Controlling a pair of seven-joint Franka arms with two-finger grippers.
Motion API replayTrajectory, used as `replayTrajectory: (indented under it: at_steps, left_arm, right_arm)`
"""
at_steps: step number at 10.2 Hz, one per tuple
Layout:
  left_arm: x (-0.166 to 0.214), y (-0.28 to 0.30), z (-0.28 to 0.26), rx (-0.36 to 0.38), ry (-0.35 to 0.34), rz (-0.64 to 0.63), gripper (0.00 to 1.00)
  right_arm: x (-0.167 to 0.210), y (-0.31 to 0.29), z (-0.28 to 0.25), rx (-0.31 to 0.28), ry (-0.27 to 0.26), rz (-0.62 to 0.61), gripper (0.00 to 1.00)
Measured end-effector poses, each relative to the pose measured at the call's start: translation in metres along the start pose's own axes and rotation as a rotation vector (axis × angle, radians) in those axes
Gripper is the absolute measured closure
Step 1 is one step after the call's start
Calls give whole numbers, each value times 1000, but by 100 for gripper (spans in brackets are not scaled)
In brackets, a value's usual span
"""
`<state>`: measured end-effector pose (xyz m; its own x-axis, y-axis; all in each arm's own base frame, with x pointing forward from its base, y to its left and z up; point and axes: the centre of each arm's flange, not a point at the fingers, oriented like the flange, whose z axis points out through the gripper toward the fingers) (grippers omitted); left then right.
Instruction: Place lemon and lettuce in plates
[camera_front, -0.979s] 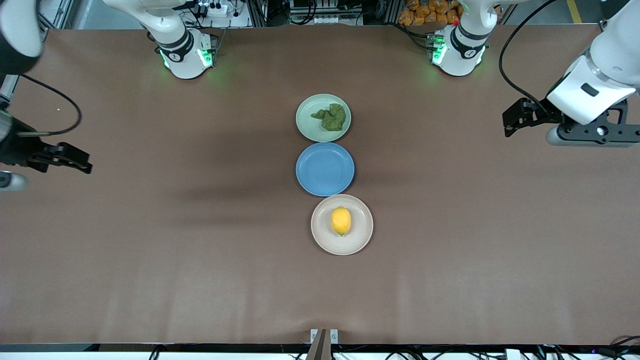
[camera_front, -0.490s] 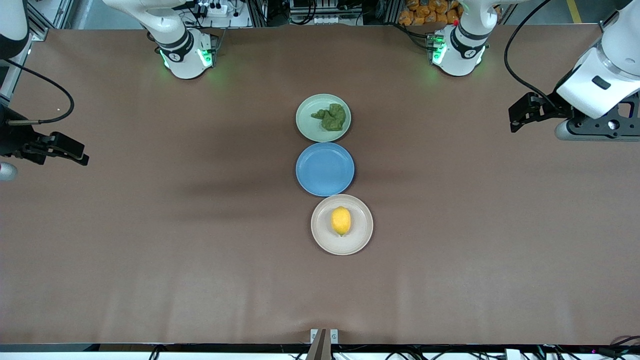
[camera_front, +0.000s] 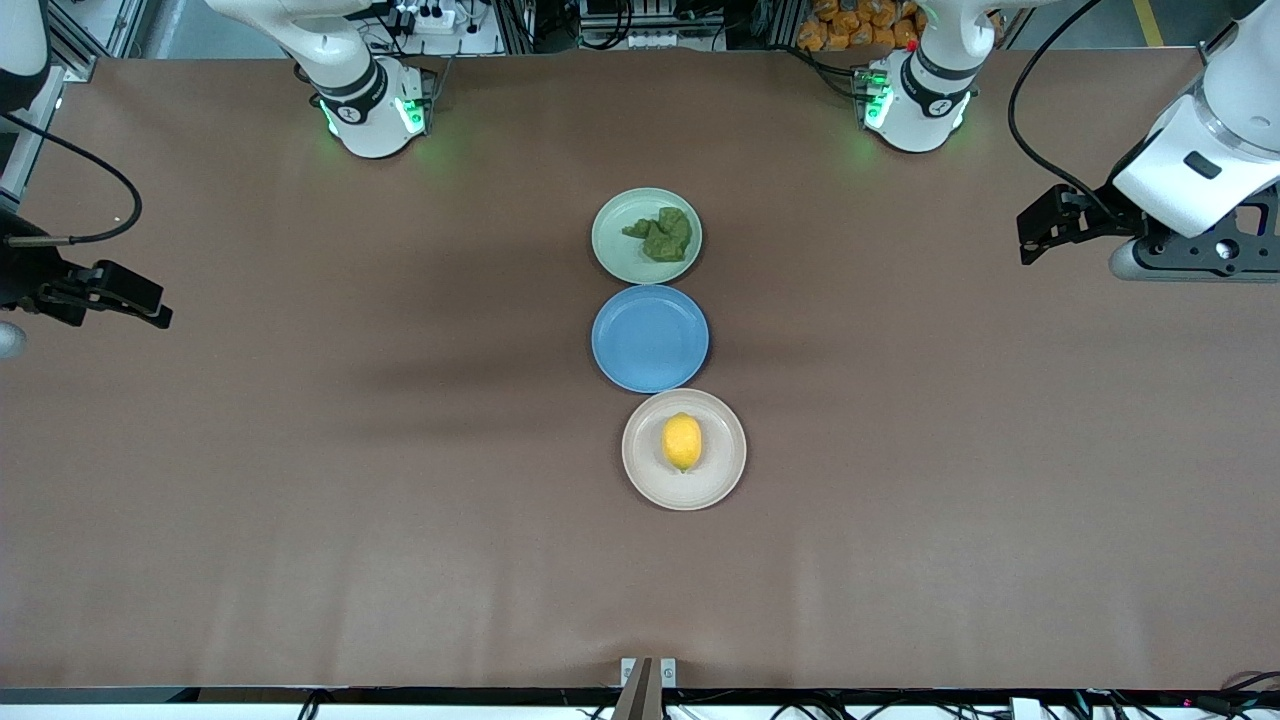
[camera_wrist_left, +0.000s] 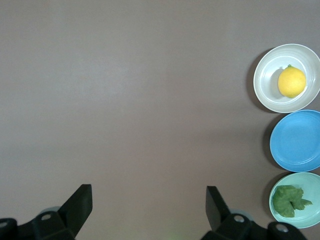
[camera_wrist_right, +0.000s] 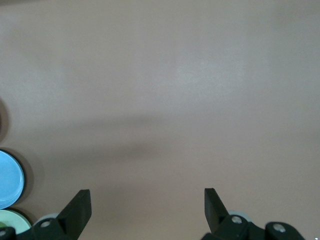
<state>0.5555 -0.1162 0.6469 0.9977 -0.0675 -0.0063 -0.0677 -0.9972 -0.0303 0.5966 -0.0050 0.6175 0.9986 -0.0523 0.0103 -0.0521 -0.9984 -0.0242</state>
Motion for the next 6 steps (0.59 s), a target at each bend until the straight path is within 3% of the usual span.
replayTrajectory:
  at_steps: [6]
  left_arm:
    - [-1,0,-3,-1,5,0,0]
  right_arm:
    - [-1,0,-1,0,-2,0,0]
